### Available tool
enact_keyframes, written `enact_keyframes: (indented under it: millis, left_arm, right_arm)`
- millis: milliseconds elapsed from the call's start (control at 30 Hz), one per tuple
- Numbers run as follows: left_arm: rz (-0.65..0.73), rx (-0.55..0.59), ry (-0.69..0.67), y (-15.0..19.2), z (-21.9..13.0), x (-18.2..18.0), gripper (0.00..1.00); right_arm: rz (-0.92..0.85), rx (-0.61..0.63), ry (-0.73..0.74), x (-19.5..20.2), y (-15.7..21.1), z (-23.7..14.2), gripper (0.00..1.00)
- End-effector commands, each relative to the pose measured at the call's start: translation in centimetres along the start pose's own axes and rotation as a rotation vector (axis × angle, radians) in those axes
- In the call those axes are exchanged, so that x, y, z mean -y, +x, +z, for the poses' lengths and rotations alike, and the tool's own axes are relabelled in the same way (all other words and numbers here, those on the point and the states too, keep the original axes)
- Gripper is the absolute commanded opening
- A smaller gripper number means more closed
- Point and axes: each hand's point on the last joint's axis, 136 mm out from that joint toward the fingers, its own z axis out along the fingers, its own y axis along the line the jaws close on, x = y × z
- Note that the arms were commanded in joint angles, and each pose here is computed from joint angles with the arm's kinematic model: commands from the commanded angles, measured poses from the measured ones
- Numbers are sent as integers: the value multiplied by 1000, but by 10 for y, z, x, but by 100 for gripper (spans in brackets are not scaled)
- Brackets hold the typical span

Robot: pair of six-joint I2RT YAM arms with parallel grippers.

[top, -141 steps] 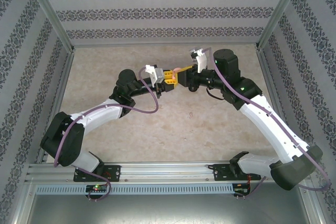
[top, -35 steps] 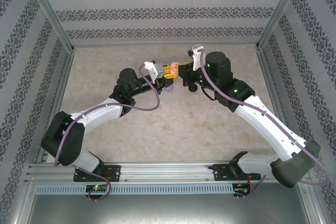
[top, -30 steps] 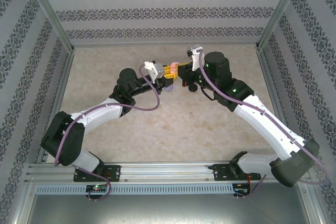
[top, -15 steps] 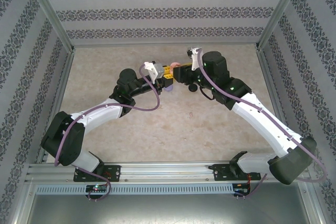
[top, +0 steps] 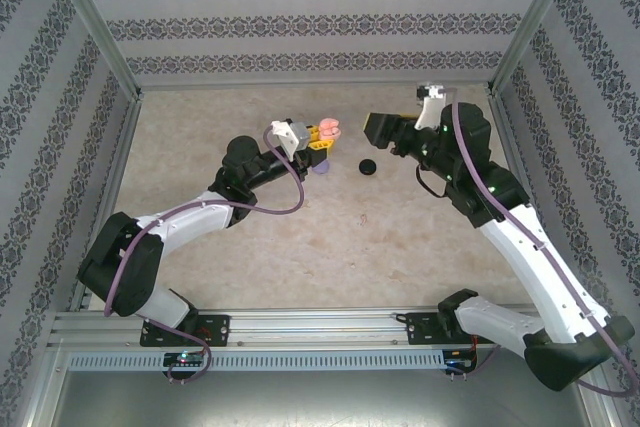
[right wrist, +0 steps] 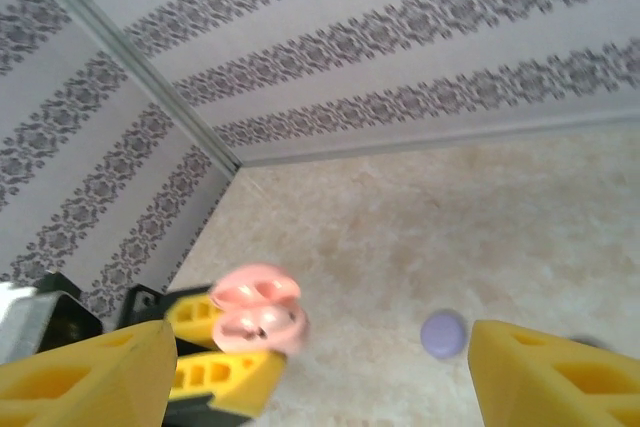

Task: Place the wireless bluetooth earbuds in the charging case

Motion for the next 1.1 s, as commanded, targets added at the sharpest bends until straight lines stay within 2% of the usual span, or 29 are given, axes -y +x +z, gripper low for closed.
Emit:
enact_keyframes:
  millis: [0, 200, 467, 767, 1067]
  left_arm:
    - [70, 90, -78, -28, -11, -7, 0]
    - [97, 112, -134, -35, -21, -14, 0]
    - [96, 129, -136, -39, -26, -14, 0]
    - [86, 136, -128, -39, -31, -13, 0]
    - [76, 139, -120, -38, -32, -11, 0]
  right_arm:
    - [113, -179, 177, 53, 61, 12, 76]
    - [140, -397, 358, 111, 148, 24, 74]
    - [68, -639, 467, 141, 225, 39, 69]
    - [-6, -758, 564, 155, 267, 65, 60]
    - [-11, -781, 606, 163, 283, 85, 48]
